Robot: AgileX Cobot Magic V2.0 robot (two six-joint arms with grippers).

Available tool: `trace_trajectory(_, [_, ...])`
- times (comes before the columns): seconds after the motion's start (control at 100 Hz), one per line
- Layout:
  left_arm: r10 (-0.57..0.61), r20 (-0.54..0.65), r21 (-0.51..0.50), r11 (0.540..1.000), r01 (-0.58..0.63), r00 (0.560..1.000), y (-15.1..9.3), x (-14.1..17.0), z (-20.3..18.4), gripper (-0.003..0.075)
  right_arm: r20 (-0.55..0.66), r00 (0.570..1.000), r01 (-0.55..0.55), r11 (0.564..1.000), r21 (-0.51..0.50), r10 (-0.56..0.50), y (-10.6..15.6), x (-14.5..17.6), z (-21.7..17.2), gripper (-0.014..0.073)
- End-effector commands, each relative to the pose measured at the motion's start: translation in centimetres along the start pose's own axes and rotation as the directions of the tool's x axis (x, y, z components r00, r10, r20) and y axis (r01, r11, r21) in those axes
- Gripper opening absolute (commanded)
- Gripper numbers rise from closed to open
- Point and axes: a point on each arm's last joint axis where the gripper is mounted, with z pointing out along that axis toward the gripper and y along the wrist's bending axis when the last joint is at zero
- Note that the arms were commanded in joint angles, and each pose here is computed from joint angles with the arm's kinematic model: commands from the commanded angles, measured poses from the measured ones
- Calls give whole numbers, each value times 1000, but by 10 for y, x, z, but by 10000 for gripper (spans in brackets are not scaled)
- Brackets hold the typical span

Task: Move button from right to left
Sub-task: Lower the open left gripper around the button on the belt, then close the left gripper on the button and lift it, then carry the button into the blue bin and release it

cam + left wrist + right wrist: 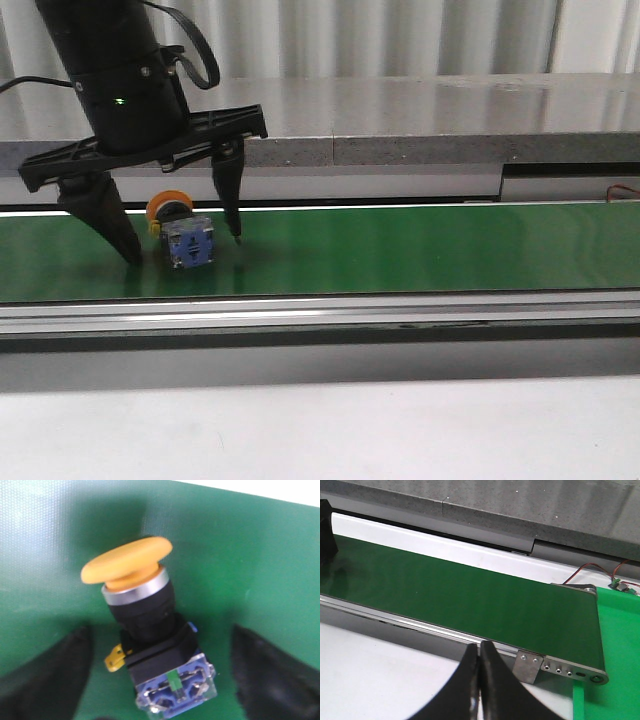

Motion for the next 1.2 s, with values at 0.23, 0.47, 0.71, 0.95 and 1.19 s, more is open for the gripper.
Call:
trace_trajectory(0.23, [21, 102, 33, 999, -24, 995, -12, -12, -45, 18, 91, 996, 11, 1000, 19, -13, -2, -14, -3, -66])
trace_trajectory(0.47, [168, 108, -109, 982, -156, 980, -4, -19, -74, -20, 91, 996, 11, 1000, 19, -13, -2, -14, -3, -66])
trace_trajectory(0.71, [253, 155, -201, 954, -221, 955, 23, -32, -97, -20, 91, 996, 11, 1000, 19, -13, -2, -14, -3, -66])
trace_trajectory(0.95, [262, 130, -262, 939, -222, 956, 77, -51, -118, -20, 91, 996, 11, 1000, 19, -13, -2, -14, -3, -66])
trace_trajectory(1.19, [248, 83, -283, 935, -215, 965, 145, -71, -126, -20, 91, 996, 11, 1000, 19, -13, -2, -14, -3, -66])
